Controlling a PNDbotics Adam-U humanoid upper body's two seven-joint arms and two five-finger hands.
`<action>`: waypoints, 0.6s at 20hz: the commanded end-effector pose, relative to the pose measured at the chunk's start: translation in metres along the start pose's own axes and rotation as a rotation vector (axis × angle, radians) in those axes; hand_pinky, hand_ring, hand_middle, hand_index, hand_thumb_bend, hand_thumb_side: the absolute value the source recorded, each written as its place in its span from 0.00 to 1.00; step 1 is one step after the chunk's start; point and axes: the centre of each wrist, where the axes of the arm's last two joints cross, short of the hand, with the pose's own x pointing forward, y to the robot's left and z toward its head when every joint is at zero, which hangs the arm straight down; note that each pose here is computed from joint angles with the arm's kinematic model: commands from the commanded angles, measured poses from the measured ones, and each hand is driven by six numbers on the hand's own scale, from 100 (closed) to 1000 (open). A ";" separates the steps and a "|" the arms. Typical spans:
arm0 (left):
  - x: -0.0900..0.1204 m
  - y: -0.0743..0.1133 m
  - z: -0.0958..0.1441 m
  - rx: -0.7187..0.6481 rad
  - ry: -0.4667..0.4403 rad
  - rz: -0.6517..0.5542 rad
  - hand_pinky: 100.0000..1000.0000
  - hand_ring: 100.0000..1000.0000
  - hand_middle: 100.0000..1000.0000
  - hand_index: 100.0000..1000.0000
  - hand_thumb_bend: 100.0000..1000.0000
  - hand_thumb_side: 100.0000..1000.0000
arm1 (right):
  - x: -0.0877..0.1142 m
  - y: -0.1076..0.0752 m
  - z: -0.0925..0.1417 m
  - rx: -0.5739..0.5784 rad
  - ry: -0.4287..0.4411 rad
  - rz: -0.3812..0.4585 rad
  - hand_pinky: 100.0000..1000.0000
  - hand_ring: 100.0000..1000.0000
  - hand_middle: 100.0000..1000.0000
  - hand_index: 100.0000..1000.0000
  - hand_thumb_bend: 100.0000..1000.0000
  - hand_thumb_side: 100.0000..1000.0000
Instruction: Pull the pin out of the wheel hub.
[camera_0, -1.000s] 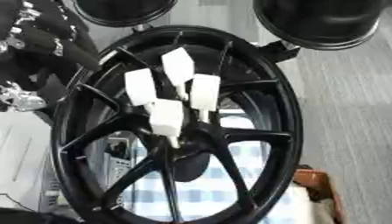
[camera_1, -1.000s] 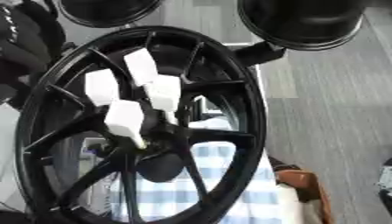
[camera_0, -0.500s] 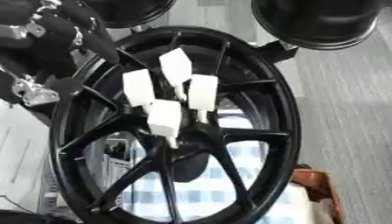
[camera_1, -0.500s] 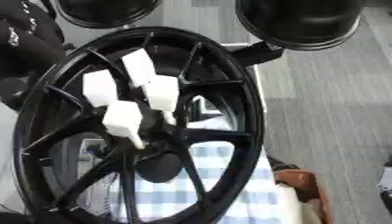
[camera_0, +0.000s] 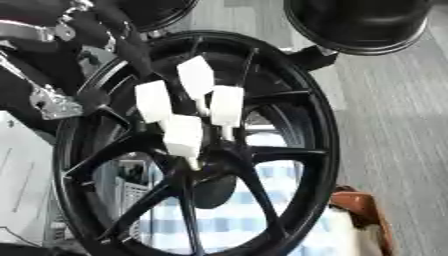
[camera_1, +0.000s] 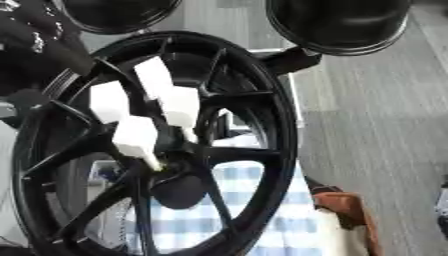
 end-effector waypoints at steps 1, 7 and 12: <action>0.003 0.008 0.000 -0.162 -0.079 -0.117 0.88 0.79 0.74 0.85 0.00 0.19 | 0.000 -0.004 -0.005 0.007 -0.030 -0.001 0.70 0.45 0.51 0.68 0.00 0.13; 0.004 0.004 -0.008 -0.215 -0.092 -0.127 0.88 0.80 0.76 0.84 0.02 0.20 | 0.001 -0.003 -0.007 0.005 -0.034 -0.018 0.70 0.45 0.51 0.68 0.00 0.15; 0.005 -0.001 -0.013 -0.252 -0.090 -0.144 0.88 0.81 0.78 0.84 0.11 0.21 | 0.002 -0.001 -0.009 0.001 -0.036 -0.031 0.70 0.45 0.51 0.68 0.00 0.18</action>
